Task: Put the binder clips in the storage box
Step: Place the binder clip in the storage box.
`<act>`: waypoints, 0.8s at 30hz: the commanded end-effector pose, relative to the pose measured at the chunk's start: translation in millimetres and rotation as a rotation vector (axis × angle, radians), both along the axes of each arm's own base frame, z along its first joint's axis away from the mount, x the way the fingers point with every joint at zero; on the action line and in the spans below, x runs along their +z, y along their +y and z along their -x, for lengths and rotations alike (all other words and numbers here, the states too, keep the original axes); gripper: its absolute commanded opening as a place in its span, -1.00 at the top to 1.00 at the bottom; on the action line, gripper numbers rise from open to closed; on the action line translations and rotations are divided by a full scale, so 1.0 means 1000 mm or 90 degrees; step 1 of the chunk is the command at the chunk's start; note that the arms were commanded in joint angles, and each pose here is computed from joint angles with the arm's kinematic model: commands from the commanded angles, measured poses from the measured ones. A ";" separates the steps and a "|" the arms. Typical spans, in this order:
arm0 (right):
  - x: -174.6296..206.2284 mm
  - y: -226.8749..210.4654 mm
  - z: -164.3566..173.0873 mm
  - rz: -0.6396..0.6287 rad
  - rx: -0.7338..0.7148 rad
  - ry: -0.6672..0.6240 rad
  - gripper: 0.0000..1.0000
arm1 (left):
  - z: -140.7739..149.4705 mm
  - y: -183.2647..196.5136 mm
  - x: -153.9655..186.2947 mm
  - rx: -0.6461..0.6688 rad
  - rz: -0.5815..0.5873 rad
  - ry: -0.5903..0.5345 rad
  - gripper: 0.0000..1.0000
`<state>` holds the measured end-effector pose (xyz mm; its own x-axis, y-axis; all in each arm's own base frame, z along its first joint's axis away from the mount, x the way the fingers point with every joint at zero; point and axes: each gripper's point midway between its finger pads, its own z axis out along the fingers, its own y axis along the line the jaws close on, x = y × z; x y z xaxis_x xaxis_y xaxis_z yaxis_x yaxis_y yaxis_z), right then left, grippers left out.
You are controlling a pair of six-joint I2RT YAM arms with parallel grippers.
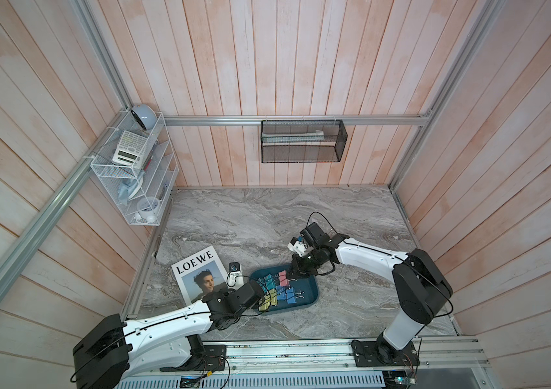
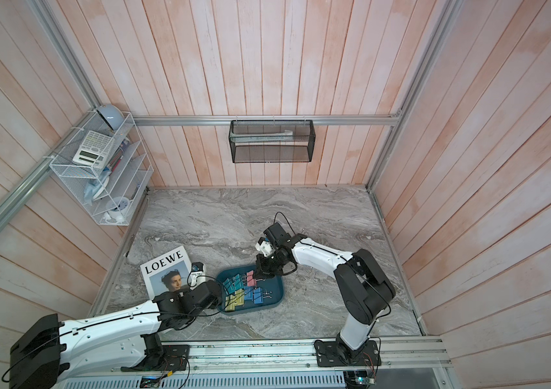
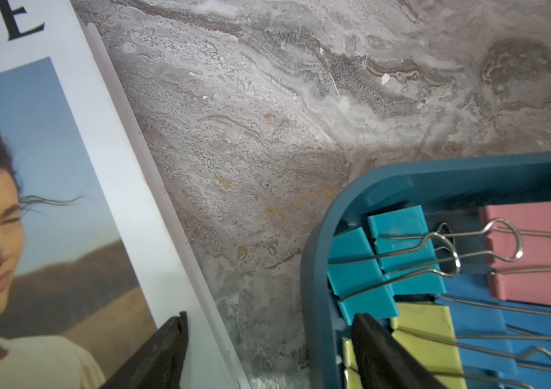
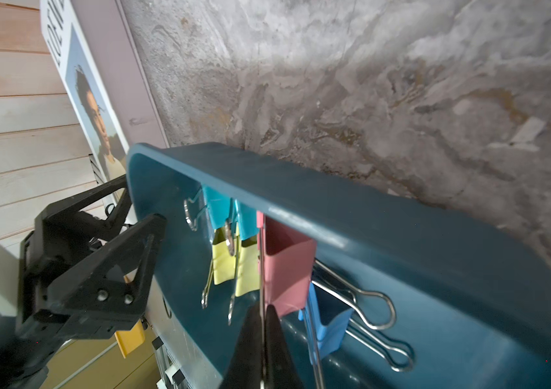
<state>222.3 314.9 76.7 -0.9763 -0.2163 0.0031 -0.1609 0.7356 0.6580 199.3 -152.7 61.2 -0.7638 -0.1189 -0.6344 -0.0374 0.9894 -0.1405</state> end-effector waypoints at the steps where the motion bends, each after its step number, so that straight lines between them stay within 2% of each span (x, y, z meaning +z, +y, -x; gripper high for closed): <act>1: 0.004 0.009 -0.009 -0.005 0.009 -0.021 1.00 | 0.008 0.005 -0.012 -0.005 -0.012 0.034 -0.64; 17: -0.023 0.026 -0.015 0.001 0.030 0.009 1.00 | 0.009 0.006 -0.015 -0.004 -0.015 0.035 -0.64; 18: -0.023 0.025 -0.014 0.003 0.031 0.009 0.91 | 0.009 0.006 -0.015 -0.004 -0.015 0.035 -0.64; 19: -0.021 0.023 -0.015 0.003 0.030 0.005 0.67 | 0.008 0.006 -0.015 -0.004 -0.015 0.036 -0.64; 20: -0.017 0.020 -0.015 0.000 0.027 -0.001 0.53 | 0.009 0.005 -0.015 -0.005 -0.015 0.037 -0.64; 22: -0.005 0.011 -0.022 -0.011 0.012 -0.019 0.36 | 0.009 0.006 -0.016 -0.005 -0.016 0.037 -0.64; 24: 0.012 0.002 -0.029 -0.023 0.001 -0.036 0.30 | 0.008 0.005 -0.015 -0.005 -0.015 0.036 -0.64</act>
<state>238.4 328.5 61.9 -0.9709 -0.2391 0.0162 -0.1686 0.7296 0.6628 199.4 -153.0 60.5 -0.7647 -0.1179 -0.6335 -0.0374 0.9896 -0.1390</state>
